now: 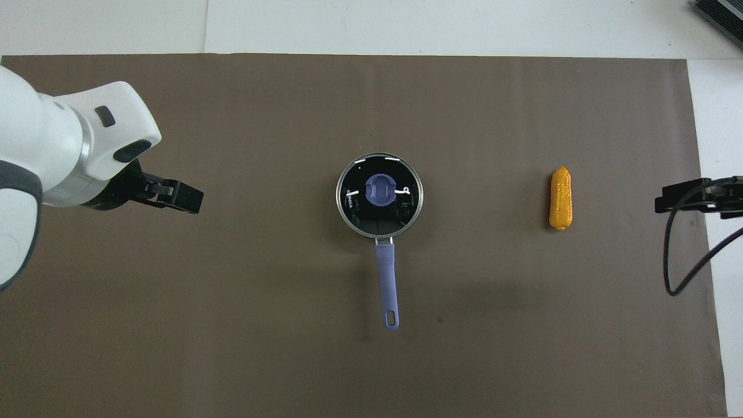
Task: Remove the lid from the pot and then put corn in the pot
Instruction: 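Reach the left gripper to the lid knob while the right gripper reaches the corn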
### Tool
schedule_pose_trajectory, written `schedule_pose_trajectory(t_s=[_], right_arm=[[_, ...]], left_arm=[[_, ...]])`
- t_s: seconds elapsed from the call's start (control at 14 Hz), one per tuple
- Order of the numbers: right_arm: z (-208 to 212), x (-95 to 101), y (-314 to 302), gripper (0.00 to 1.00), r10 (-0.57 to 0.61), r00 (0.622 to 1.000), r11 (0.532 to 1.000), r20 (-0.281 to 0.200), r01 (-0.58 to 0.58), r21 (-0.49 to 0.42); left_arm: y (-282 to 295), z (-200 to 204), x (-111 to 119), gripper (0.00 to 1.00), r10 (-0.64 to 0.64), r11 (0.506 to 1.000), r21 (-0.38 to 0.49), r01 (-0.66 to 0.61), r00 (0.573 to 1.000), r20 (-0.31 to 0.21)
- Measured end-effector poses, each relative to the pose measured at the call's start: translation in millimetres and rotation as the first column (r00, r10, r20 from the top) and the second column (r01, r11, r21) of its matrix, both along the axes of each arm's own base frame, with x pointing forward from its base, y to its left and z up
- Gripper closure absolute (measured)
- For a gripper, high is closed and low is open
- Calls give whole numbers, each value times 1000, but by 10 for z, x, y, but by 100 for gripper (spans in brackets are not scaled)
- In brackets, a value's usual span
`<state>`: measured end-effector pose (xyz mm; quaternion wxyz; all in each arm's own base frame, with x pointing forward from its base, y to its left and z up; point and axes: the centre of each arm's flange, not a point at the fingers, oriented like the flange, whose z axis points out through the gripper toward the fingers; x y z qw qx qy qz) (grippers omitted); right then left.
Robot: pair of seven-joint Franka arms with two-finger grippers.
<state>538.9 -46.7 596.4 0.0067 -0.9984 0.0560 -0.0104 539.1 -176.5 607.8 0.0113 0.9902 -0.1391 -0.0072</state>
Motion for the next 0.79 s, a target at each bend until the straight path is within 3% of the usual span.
schedule_pose_trajectory(t_s=[0.14, 0.5, 0.79], right_arm=[[-287, 138, -37, 0, 8, 1000, 1000, 21, -8, -5], [-1332, 760, -93, 0, 7, 997, 1000, 80, -5, -25], [-1959, 990, -48, 0, 17, 997, 999, 73, -15, -32]], left_arm=[[-177, -50, 0, 0, -2, 1000, -3, 2, 1000, 9], [-627, -313, 78, 0, 18, 1000, -18, -17, 999, 33], [-1091, -669, 109, 0, 77, 997, -23, -77, 997, 26]])
